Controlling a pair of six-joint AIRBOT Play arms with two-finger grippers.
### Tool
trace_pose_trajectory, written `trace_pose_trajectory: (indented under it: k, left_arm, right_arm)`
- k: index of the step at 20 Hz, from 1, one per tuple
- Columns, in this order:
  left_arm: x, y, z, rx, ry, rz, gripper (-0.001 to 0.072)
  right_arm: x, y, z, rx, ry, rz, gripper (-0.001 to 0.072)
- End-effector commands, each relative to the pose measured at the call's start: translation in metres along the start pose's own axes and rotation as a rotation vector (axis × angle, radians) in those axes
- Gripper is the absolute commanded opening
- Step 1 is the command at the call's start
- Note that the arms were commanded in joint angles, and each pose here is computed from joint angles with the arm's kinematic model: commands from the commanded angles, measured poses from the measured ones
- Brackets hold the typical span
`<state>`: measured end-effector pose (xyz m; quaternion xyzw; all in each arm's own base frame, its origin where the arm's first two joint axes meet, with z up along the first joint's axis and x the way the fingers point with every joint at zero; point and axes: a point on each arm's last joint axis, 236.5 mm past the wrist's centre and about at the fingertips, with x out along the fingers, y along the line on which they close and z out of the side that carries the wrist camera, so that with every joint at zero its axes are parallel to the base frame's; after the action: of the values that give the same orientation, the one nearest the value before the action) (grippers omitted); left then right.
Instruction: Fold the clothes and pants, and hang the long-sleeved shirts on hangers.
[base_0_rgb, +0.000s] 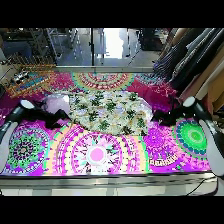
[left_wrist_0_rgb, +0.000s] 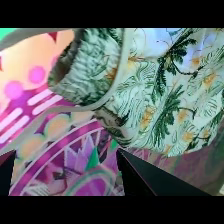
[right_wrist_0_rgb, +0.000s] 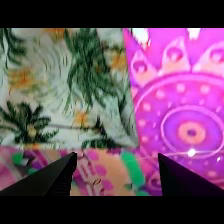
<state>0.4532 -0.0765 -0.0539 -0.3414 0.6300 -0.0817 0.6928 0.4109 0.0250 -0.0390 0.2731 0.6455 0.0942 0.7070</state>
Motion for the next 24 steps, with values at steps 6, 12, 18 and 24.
trace_pose_trajectory:
  k: [6, 12, 18, 24]
  left_arm:
    - [0.039, -0.010, 0.021, -0.182, -0.066, -0.091, 0.0692]
    - [0.065, -0.017, 0.041, -0.288, -0.114, -0.174, 0.0603]
    - [0.075, -0.018, 0.041, -0.265, -0.120, -0.179, 0.0012]
    - [-0.035, -0.069, 0.006, 0.133, -0.002, -0.294, 0.0012]
  right_arm:
    - [0.060, 0.007, -0.057, 0.213, -0.049, 0.228, 0.0563]
    - [0.081, 0.011, -0.024, 0.241, -0.176, 0.227, 0.0557]
    - [0.093, 0.032, 0.002, 0.206, -0.301, 0.209, 0.0010]
    - [-0.046, 0.126, 0.007, -0.374, -0.492, 0.215, 0.0005]
